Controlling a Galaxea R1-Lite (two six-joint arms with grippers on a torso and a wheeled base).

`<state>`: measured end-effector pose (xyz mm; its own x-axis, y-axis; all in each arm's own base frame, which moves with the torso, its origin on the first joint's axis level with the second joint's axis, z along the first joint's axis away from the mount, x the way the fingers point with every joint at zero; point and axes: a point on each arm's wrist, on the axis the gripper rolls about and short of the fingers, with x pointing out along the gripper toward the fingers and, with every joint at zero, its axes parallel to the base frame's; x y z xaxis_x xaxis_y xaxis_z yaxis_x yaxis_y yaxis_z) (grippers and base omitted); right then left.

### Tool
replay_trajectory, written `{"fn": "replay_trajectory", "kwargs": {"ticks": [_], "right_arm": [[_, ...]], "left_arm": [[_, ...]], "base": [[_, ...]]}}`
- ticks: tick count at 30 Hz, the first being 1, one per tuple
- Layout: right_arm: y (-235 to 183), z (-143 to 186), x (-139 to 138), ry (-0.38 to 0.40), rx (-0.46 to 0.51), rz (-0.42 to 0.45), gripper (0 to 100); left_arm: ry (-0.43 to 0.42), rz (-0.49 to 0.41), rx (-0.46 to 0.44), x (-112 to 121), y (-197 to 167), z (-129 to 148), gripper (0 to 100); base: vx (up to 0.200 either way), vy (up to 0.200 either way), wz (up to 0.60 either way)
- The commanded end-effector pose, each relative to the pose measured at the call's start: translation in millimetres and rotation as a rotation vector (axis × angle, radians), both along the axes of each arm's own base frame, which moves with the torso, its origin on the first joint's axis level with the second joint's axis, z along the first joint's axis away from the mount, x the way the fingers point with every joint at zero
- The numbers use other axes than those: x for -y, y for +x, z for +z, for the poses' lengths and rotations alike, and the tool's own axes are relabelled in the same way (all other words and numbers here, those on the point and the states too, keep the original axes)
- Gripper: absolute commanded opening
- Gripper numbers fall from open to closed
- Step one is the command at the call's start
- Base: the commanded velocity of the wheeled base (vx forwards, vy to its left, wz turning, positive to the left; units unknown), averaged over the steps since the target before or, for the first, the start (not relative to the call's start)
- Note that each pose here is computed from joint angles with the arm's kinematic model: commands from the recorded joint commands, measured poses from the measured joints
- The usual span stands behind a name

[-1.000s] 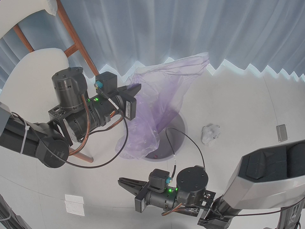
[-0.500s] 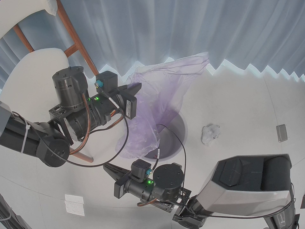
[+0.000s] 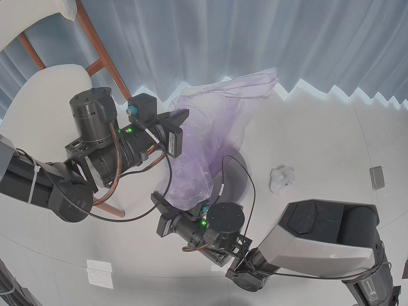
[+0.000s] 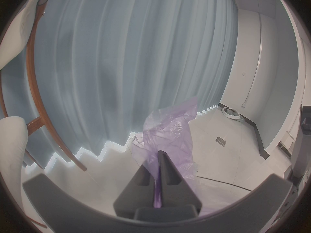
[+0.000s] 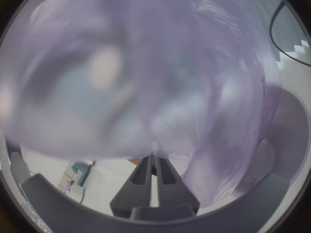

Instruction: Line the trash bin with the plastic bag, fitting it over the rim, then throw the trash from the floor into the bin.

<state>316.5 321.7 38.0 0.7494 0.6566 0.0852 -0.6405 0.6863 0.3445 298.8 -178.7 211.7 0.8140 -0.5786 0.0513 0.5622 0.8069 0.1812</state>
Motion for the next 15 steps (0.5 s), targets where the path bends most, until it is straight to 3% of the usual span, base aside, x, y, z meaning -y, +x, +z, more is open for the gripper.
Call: {"fn": "replay_trajectory", "kwargs": {"ticks": [1,15], "right_arm": [[15.4,2.6,16.8,-0.001,0.013,-0.052,0],[40.3,12.9,56.8,-0.029,0.056,-0.135,0]], "left_arm": [[0.0,0.0,0.0,0.1,-0.1,0.1,0],[0.0,-0.011,-0.001,5.4,1.4,-1.2,0]], "base": [[0.0,0.0,0.0],[0.0,0.0,0.0]]}}
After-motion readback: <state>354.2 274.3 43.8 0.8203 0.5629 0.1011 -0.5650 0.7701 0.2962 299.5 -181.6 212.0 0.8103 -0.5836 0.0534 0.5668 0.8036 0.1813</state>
